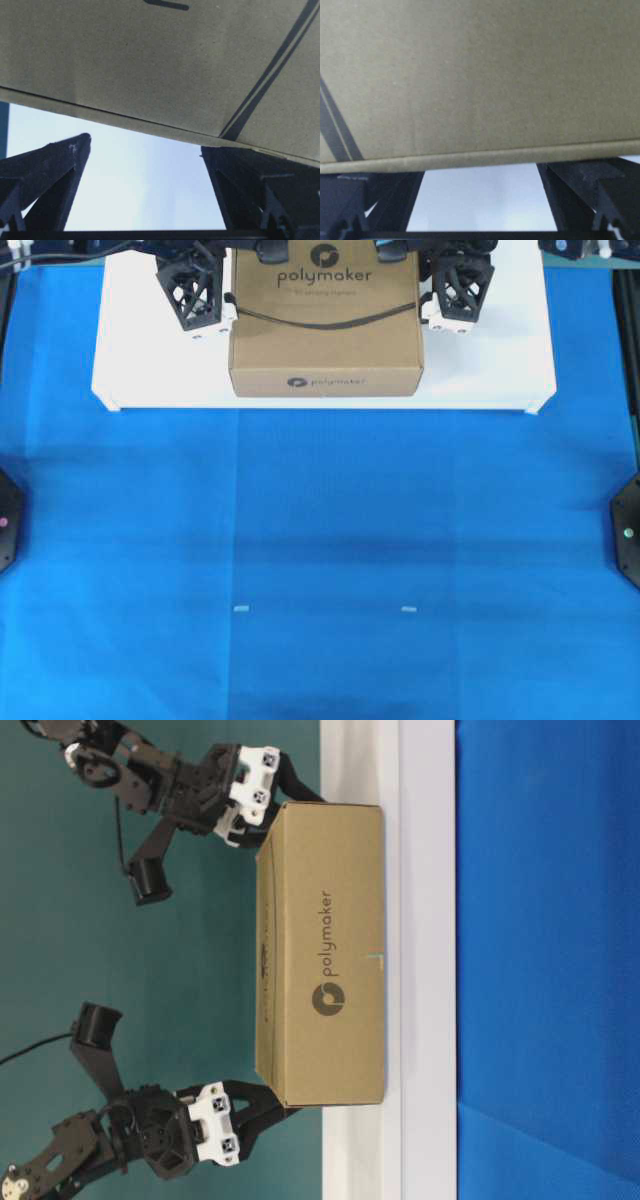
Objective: Place the cardboard box on the stand after clamping it between your arms.
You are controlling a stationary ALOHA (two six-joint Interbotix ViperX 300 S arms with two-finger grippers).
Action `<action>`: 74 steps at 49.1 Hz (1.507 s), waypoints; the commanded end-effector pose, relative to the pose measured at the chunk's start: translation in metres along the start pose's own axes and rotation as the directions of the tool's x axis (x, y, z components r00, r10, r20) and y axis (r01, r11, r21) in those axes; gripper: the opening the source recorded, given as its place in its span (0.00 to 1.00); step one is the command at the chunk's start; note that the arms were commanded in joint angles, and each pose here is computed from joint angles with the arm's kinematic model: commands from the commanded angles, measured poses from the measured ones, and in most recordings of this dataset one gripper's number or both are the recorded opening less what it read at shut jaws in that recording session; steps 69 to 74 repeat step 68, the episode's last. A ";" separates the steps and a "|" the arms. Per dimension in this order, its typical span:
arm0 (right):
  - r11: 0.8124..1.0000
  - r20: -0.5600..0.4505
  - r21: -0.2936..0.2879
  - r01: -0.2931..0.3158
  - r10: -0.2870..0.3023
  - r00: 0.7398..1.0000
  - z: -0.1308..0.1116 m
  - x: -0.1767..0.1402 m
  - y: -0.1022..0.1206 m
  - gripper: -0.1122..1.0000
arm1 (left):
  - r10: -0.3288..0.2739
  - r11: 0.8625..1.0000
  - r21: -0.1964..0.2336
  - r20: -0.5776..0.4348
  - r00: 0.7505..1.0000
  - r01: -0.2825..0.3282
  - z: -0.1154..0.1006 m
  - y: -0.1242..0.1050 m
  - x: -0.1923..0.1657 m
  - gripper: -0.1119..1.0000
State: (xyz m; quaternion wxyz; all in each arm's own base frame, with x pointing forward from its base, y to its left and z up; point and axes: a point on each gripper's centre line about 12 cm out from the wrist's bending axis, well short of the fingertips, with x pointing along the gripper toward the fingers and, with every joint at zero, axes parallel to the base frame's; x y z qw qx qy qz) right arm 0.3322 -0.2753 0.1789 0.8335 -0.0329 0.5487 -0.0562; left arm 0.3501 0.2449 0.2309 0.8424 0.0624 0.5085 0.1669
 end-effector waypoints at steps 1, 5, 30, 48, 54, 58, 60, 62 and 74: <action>0.998 0.106 0.037 0.040 -0.044 0.993 0.020 -0.020 -0.002 0.97 | 0.033 0.999 -0.041 0.127 0.991 -0.028 0.021 0.001 -0.016 0.89; 0.997 0.107 0.055 0.051 -0.057 0.993 0.015 -0.022 -0.007 0.97 | 0.045 0.998 -0.050 0.137 0.990 -0.039 0.020 0.006 -0.016 0.89; 0.991 0.099 0.101 0.085 -0.095 0.991 -0.012 -0.036 -0.014 0.97 | 0.061 0.995 -0.082 0.111 0.992 -0.052 0.005 0.018 -0.018 0.89; 0.986 0.089 0.135 0.098 -0.111 0.990 -0.035 -0.048 -0.010 0.97 | 0.091 0.990 -0.120 0.093 0.991 -0.080 -0.019 0.030 -0.033 0.89; 0.980 0.095 0.166 0.112 -0.129 0.987 -0.044 -0.060 -0.008 0.97 | 0.101 0.988 -0.126 0.103 0.990 -0.087 -0.025 0.029 -0.044 0.89; 0.975 0.118 0.180 0.132 -0.154 0.981 -0.047 -0.076 -0.003 0.97 | 0.107 0.987 -0.135 0.115 0.988 -0.092 -0.029 0.026 -0.054 0.89; 0.972 0.134 0.184 0.144 -0.170 0.976 -0.047 -0.084 0.001 0.97 | 0.112 0.986 -0.140 0.125 0.986 -0.094 -0.032 0.024 -0.060 0.89; 0.970 0.149 0.188 0.154 -0.183 0.972 -0.047 -0.092 0.005 0.97 | 0.117 0.985 -0.142 0.132 0.984 -0.098 -0.035 0.022 -0.066 0.89; 0.961 0.215 0.211 0.177 -0.223 0.951 -0.047 -0.116 0.020 0.97 | 0.126 0.986 -0.131 0.190 0.974 -0.102 -0.040 0.008 -0.089 0.89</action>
